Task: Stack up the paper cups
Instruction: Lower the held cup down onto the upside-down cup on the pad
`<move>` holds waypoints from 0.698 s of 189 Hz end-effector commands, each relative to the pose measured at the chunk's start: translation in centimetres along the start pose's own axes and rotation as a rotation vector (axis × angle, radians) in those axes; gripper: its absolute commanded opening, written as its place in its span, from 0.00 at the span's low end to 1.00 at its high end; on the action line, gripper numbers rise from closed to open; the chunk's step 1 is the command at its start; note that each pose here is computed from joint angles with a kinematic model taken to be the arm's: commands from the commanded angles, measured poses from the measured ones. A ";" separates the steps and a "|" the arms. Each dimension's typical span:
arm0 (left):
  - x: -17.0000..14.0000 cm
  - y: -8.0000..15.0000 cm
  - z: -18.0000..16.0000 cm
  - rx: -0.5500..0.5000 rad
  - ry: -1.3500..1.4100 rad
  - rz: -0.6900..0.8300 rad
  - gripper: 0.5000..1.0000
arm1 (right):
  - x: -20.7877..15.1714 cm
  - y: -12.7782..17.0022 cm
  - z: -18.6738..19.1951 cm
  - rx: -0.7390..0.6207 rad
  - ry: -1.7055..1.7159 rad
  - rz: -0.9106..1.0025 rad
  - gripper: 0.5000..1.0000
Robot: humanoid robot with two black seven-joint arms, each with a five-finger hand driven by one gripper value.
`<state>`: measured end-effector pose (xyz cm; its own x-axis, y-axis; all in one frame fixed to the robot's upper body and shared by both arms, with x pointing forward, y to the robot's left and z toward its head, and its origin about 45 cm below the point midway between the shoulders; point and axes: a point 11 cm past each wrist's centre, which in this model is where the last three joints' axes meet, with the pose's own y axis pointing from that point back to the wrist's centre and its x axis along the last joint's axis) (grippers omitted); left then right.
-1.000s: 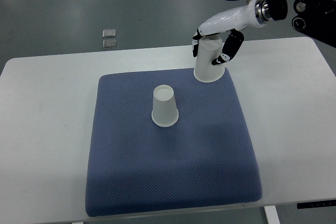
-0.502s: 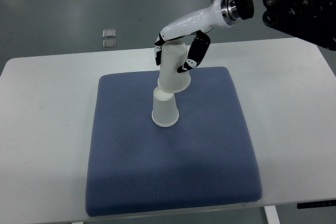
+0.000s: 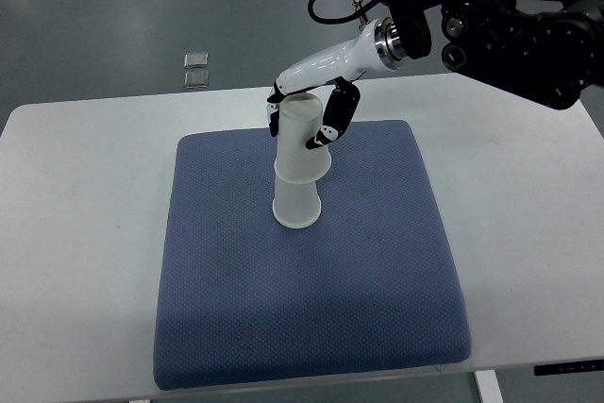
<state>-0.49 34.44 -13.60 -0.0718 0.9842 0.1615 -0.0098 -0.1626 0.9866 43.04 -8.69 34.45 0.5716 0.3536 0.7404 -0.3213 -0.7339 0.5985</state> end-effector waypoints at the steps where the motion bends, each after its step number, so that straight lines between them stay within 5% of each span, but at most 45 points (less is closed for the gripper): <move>1: 0.1 0.0 0.0 0.000 0.000 0.001 1.00 | 0.0 -0.2 -0.2 0.005 0.000 -0.002 0.30; 132: 0.0 0.0 0.0 0.000 0.000 0.000 1.00 | -0.3 -0.9 0.4 0.000 -0.024 0.019 0.30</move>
<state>-0.49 34.44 -13.60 -0.0719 0.9842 0.1616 -0.0098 -0.1627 0.9866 43.48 -8.34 33.70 0.5814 0.3256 0.7456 -0.3324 -0.7414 0.5829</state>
